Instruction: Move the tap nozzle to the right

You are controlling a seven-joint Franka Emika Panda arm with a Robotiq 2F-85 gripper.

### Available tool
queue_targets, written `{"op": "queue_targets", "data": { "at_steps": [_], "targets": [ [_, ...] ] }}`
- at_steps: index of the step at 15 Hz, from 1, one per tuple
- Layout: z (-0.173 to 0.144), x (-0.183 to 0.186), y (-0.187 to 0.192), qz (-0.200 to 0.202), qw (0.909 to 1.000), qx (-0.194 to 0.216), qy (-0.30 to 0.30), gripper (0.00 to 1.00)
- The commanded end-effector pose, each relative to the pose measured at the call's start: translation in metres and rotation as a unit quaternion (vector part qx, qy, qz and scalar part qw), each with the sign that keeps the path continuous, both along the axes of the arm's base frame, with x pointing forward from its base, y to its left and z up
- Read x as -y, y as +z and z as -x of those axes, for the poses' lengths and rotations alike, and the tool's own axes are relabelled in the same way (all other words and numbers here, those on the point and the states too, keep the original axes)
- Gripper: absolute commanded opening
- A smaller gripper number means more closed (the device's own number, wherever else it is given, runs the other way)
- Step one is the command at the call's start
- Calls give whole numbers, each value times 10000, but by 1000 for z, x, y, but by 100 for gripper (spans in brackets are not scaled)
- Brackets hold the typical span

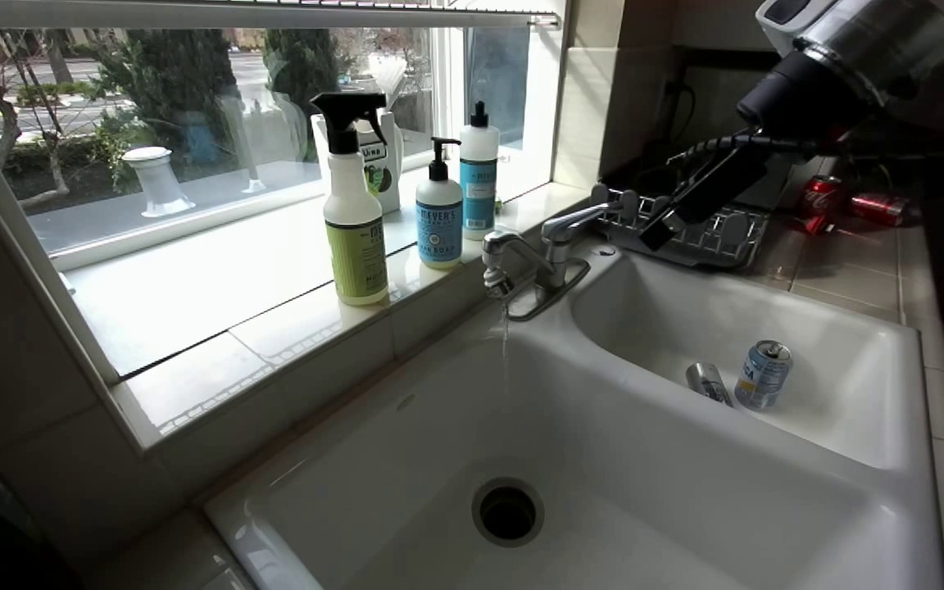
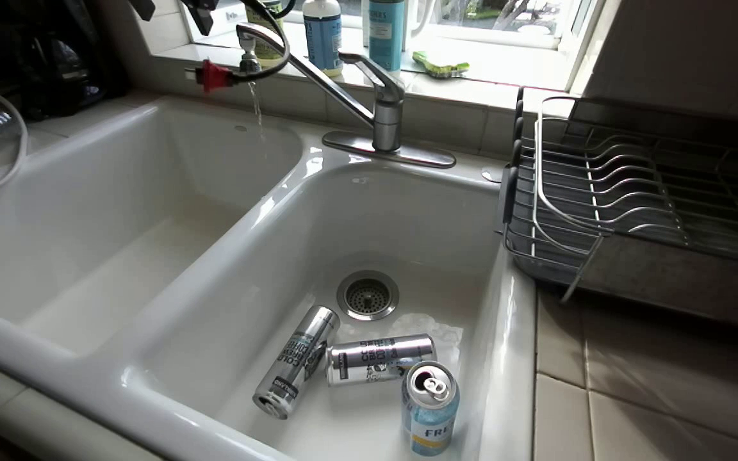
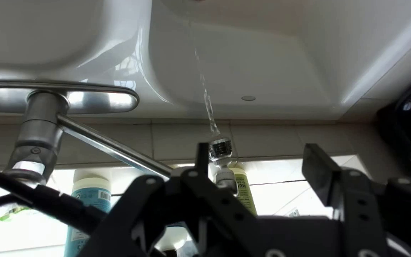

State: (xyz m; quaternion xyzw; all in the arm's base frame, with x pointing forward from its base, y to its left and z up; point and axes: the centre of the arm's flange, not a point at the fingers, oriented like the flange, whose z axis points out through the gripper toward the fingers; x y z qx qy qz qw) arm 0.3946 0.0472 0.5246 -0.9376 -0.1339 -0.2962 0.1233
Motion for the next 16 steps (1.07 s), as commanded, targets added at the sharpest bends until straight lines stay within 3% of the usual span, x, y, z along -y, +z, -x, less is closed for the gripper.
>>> {"op": "queue_targets", "data": {
  "at_steps": [1, 10, 11, 16],
  "targets": [
    [25, -5, 14, 87, 9999, 49, 25, 98],
    [44, -11, 37, 64, 9998, 189, 33, 100],
    [29, -10, 37, 30, 9997, 251, 65, 100],
    [32, -10, 40, 17, 9996, 263, 62, 100]
  ]
}}
